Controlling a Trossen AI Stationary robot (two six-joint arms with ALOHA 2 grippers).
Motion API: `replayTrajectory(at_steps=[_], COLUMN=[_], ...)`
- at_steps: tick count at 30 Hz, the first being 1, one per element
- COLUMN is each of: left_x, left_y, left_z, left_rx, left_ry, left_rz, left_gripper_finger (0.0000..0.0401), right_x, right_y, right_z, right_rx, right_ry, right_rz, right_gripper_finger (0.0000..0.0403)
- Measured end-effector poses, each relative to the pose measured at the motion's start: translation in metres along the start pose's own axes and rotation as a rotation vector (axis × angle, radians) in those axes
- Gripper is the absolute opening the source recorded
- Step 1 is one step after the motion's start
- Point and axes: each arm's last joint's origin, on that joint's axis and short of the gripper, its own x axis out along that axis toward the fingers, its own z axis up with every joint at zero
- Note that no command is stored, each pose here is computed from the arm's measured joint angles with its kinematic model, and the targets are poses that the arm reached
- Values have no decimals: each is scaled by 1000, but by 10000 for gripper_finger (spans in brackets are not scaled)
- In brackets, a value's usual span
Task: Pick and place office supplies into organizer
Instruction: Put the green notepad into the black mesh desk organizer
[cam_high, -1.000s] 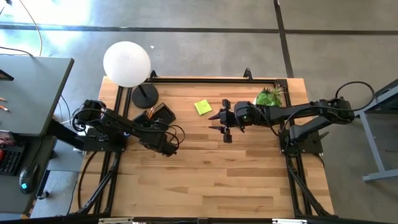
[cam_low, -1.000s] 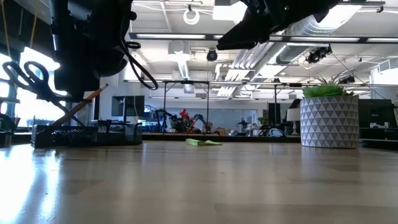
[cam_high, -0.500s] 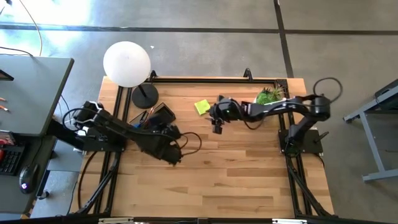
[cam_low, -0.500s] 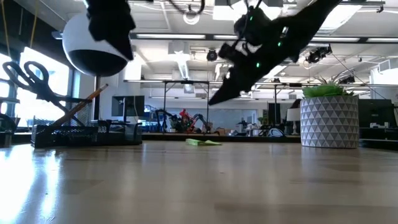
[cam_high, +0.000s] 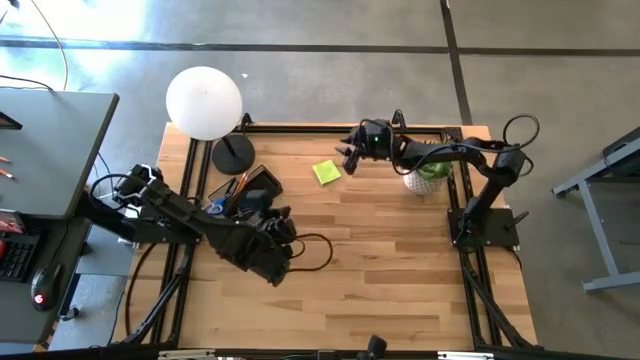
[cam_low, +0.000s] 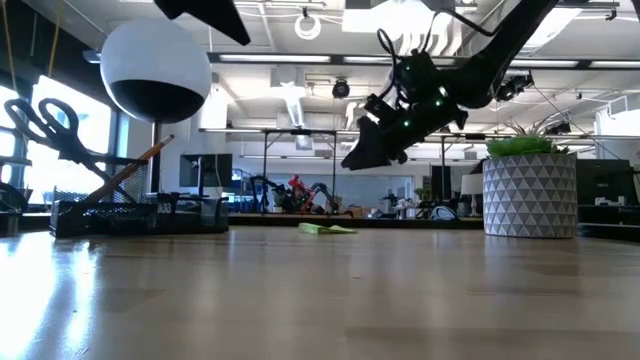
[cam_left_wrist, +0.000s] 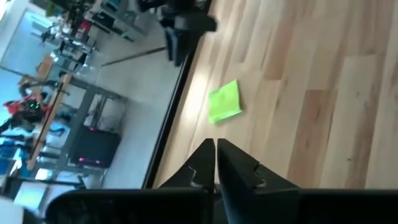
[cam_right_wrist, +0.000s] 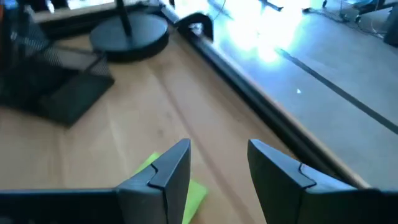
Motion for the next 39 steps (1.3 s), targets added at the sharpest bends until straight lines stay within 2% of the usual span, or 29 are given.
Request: replayTrajectory(at_steps=[4,8,15,19,29,34,39], left_x=[1,2,-6,-7,-9,-9,-9], left_y=[-2,-6,-5,-2,-4,-4,-4], left_z=[9,12,12,14,13,13,14], left_rx=[12,26,18,12,-33,-42,-45], left_ry=[-28,-22,-38,-44,-9,-7,-11], left_rz=[-66,-165,-229,-264,-381,-389,-382], left_gripper_finger=[1,5,3,1,1,1,3], right_x=[10,33,65,67,68,66,67], right_y=[-8,-6,-6,-4,-4,-3,-2], right_z=[-9,-24,-41,-32,-30,-32,-31], right_rx=[12,15,26,21,35,18,-2], right_ry=[-1,62,156,170,319,388,386], right_rz=[-9,28,34,29,54,84,99], right_gripper_finger=[156,156,156,148,112,99,87])
